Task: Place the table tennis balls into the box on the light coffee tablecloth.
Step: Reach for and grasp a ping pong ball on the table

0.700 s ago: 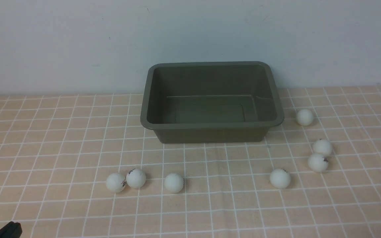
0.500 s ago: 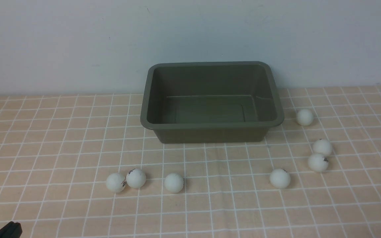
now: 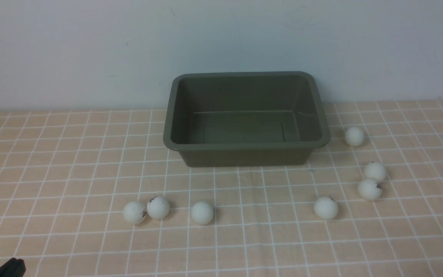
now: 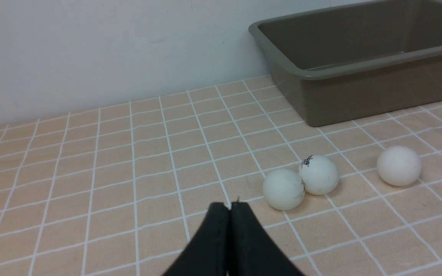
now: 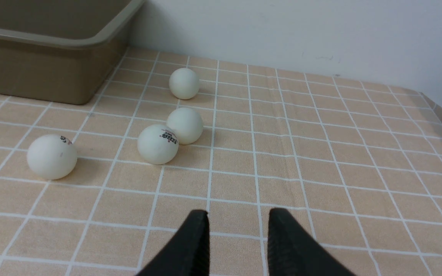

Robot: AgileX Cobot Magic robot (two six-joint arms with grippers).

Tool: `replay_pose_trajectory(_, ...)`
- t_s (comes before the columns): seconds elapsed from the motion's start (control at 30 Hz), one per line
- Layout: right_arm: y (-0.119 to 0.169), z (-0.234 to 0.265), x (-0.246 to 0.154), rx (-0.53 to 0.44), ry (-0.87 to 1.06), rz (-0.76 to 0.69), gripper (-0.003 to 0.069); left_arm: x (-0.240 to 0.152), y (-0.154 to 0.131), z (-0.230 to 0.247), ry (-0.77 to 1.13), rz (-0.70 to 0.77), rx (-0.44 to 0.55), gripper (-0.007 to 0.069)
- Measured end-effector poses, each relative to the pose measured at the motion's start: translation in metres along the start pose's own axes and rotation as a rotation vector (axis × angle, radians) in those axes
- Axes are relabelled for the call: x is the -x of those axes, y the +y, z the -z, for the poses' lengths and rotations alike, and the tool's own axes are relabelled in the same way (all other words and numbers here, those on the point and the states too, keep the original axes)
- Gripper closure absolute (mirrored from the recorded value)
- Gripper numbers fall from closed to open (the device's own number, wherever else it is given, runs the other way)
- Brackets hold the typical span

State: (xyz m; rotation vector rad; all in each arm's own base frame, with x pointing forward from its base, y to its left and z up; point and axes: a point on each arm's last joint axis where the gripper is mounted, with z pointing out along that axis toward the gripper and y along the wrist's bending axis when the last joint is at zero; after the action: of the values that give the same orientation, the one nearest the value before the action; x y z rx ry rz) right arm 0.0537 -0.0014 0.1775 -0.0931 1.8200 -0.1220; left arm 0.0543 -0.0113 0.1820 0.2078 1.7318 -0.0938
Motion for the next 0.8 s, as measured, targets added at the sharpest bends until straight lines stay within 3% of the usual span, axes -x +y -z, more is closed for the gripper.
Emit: replay_pose_trajectory(0.8, -0.0002, 0.0000, -0.0002, -0.002, 0.002, 0.007, 0.0448, 0.0000, 0.0000, 0.0000, 0.000, 0.000, 0.000, 0.0694)
